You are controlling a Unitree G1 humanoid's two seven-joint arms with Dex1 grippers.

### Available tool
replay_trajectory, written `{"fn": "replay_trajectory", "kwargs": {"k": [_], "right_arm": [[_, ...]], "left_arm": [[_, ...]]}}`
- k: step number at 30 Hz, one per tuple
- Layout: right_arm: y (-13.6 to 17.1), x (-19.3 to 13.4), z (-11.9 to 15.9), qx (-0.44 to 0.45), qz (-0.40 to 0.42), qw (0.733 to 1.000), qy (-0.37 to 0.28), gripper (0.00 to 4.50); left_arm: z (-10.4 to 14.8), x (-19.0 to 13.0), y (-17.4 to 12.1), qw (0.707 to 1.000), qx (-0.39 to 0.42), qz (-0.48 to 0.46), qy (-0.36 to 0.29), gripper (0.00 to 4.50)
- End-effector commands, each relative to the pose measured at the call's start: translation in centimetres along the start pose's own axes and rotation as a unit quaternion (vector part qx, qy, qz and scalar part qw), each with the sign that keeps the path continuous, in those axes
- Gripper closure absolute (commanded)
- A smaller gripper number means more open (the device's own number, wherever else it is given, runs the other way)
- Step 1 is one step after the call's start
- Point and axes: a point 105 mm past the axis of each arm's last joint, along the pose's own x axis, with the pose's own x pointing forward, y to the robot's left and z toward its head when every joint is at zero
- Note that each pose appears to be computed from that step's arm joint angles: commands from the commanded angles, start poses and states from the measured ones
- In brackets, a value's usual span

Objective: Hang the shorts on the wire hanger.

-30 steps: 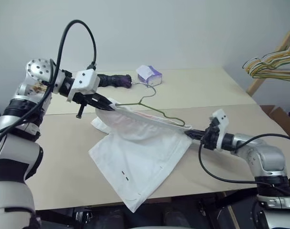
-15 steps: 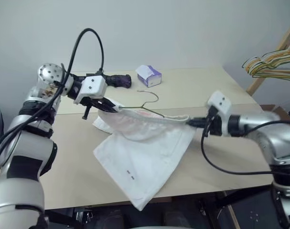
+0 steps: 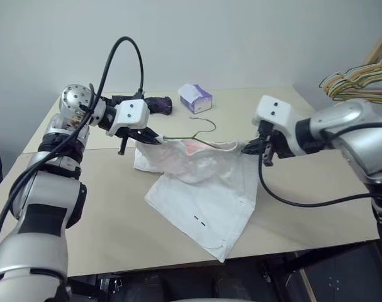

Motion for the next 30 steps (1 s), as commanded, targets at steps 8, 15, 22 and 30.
{"fn": "replay_trajectory", "kwargs": {"k": [8,15,22,30], "right_arm": [[-0.1,1.1,1.3,-0.011,0.011,1.0,-0.021,4.49],[0.1,1.6,1.3,-0.06,0.008,0.998,-0.025,3.08],[0.4,1.9,1.3,-0.094,0.017,0.995,-0.04,1.74],[0.4,2.1,1.6,-0.078,0.024,0.995,-0.063,1.74]], "left_arm": [[0.7,0.0,0.3,0.999,0.038,0.022,-0.001,4.5],[1.8,-0.4,0.7,0.998,0.018,0.031,-0.048,4.5],[1.7,-0.5,0.5,0.998,0.021,0.027,-0.046,4.5],[1.8,-0.2,0.4,0.998,0.027,0.02,-0.046,4.5]]}}
